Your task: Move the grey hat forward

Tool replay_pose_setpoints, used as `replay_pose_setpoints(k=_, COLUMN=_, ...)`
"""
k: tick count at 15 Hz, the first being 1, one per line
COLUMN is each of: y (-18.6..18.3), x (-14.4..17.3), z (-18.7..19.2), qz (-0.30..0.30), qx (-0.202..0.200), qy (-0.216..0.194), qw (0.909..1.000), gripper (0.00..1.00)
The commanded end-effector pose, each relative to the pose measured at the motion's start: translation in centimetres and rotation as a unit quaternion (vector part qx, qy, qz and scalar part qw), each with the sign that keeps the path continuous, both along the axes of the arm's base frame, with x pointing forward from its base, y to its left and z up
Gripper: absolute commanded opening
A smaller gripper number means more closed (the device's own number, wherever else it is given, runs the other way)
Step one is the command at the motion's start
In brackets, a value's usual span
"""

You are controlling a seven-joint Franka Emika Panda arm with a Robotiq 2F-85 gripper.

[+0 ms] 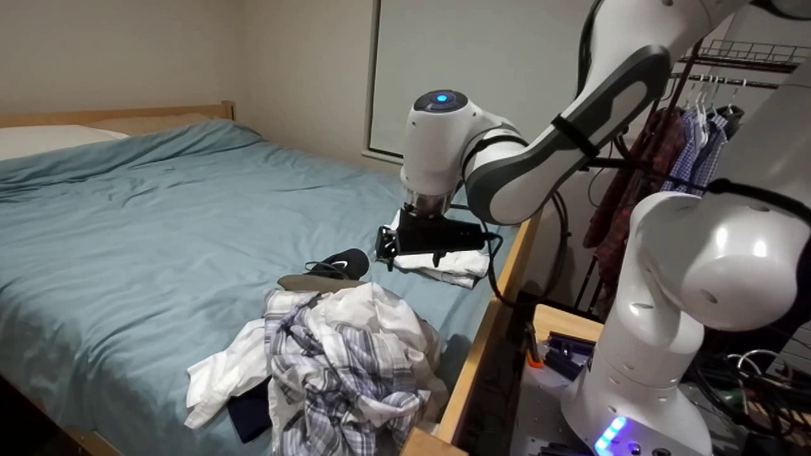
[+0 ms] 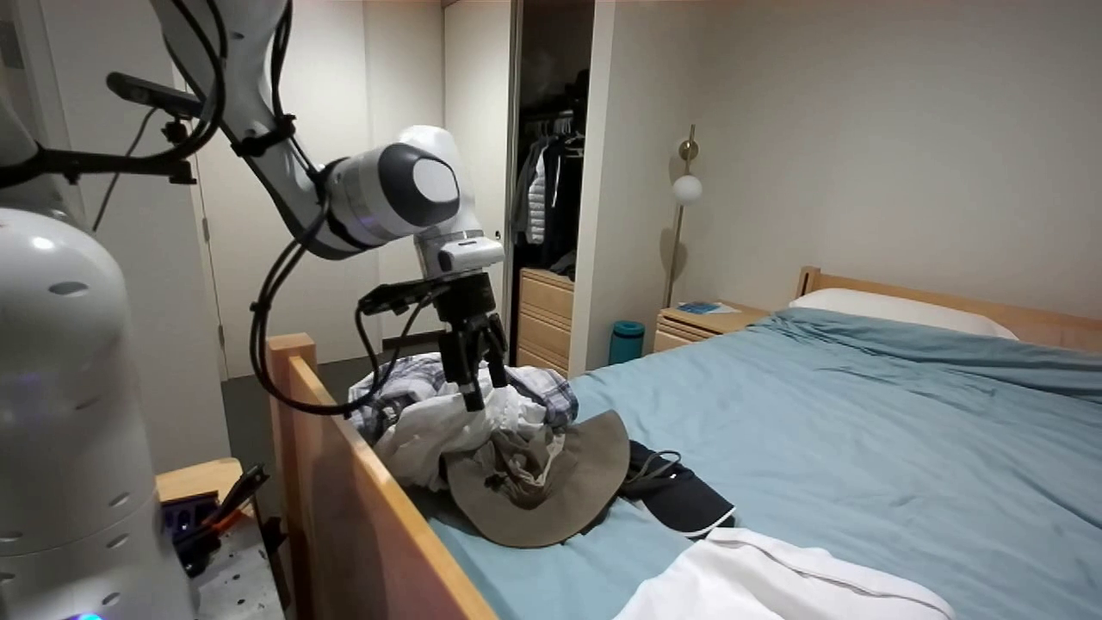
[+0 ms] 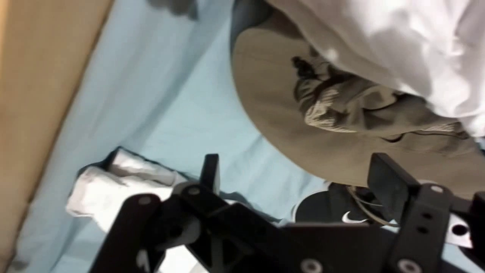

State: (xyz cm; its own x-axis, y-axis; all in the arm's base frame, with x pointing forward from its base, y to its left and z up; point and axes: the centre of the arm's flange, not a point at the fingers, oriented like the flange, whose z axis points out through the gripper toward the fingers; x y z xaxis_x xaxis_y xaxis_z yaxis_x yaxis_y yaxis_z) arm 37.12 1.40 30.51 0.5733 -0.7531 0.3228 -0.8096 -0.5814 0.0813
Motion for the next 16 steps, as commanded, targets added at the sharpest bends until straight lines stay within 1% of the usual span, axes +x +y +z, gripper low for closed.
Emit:
replay_pose_setpoints(k=1, y=0.9, x=-5.5, z=6.1, qz=-0.04, qx=-0.065, qy=0.072, qw=0.9945, gripper=1.0)
replay_pose_setpoints(k=3, y=1.5, x=-6.4, z=7.3, qz=-0.069, qx=-0.1, qy=0.117, qw=0.9857, gripper=1.0)
replay_pose_setpoints(k=4, y=2.1, x=-7.0, z=7.8, qz=-0.088, qx=-0.112, qy=0.123, qw=0.9821, gripper=1.0)
replay_pose_setpoints(k=5, y=0.4, x=-3.4, z=2.8, qz=-0.066, qx=-0.095, qy=0.105, qw=0.9877, gripper=1.0)
replay_pose_setpoints(k=6, y=0.9, x=-4.0, z=3.5, qz=-0.073, qx=-0.106, qy=0.115, qw=0.9851, gripper=1.0)
replay_pose_setpoints(k=7, y=1.1, x=-4.3, z=4.1, qz=-0.074, qx=-0.111, qy=0.114, qw=0.9844, gripper=1.0)
replay_pose_setpoints(k=10, y=1.1, x=-4.5, z=4.6, qz=-0.077, qx=-0.113, qy=0.11, qw=0.9844, gripper=1.0)
replay_pose_setpoints(k=11, y=1.1, x=-4.3, z=5.2, qz=-0.058, qx=-0.116, qy=0.122, qw=0.984, gripper=1.0)
replay_pose_setpoints(k=12, y=1.5, x=-4.4, z=6.7, qz=-0.006, qx=-0.104, qy=0.14, qw=0.9847, gripper=1.0)
replay_pose_setpoints(k=13, y=2.0, x=-4.9, z=8.1, qz=0.019, qx=-0.108, qy=0.144, qw=0.9834, gripper=1.0)
replay_pose_setpoints(k=16, y=3.3, x=-6.2, z=13.2, qz=0.091, qx=-0.101, qy=0.186, qw=0.9732, gripper=1.0)
